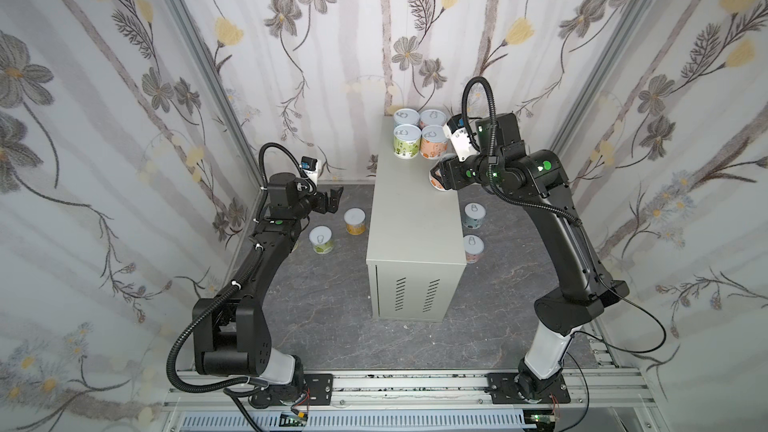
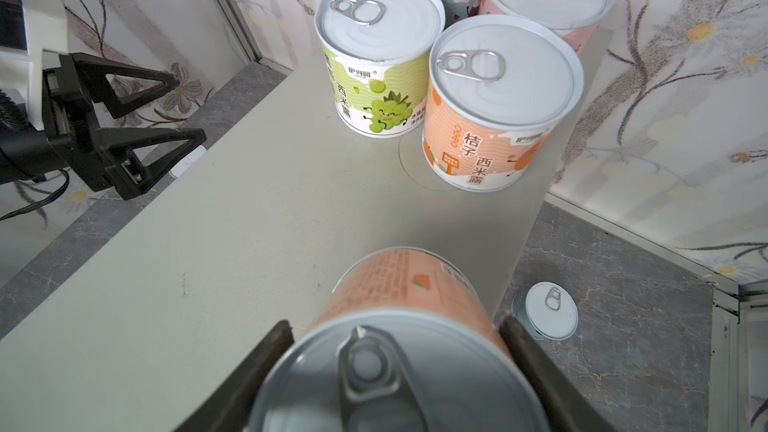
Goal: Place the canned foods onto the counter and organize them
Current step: 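Lift the orange can up onto the cabinet top with the right gripper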
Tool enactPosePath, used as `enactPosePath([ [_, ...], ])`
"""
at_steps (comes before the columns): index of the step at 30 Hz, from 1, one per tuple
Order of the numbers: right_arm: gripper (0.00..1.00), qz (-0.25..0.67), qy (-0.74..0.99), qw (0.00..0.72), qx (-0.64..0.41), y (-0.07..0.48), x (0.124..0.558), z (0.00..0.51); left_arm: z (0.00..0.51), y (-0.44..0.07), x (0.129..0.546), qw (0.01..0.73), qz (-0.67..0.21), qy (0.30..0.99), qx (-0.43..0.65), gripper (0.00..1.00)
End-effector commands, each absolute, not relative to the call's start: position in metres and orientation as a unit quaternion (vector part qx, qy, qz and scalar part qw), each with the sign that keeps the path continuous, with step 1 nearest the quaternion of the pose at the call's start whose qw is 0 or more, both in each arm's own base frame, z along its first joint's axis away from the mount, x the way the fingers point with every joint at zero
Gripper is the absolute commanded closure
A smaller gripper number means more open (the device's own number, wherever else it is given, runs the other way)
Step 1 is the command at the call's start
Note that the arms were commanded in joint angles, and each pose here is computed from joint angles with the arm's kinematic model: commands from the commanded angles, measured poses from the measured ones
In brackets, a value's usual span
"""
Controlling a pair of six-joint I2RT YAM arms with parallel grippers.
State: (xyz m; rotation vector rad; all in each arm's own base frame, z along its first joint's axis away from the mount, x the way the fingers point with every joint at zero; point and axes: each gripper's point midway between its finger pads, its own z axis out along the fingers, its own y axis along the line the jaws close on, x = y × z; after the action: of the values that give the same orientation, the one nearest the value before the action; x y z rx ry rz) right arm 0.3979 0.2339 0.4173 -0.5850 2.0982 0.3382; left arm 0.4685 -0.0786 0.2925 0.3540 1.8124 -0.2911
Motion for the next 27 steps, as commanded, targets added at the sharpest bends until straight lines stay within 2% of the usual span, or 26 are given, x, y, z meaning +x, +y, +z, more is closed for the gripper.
enactPosePath([
  [1,0.46,0.137,0.834,0.474,-0.244,0.239,0.405,0.427,0.298,-0.080,0.465,0.600,-0.123,0.773,0.164,0.00],
  [9,0.30,0.142,0.832,0.475,-0.251,0.245,0.407,0.426,0.303,-0.080,0.463,0.603,-0.121,0.771,0.166,0.00],
  [13,0.29,0.146,0.827,0.483,-0.249,0.245,0.407,0.431,0.311,-0.083,0.458,0.606,-0.127,0.766,0.172,0.00],
  [20,0.27,0.150,0.826,0.483,-0.248,0.245,0.405,0.433,0.386,-0.100,0.428,0.646,-0.153,0.719,0.204,0.00],
  [24,0.26,0.149,0.827,0.482,-0.247,0.246,0.406,0.432,0.434,-0.142,0.393,0.667,-0.185,0.672,0.264,0.00],
  [27,0.26,0.151,0.827,0.482,-0.248,0.247,0.406,0.431,0.451,-0.177,0.378,0.673,-0.194,0.651,0.293,0.00],
])
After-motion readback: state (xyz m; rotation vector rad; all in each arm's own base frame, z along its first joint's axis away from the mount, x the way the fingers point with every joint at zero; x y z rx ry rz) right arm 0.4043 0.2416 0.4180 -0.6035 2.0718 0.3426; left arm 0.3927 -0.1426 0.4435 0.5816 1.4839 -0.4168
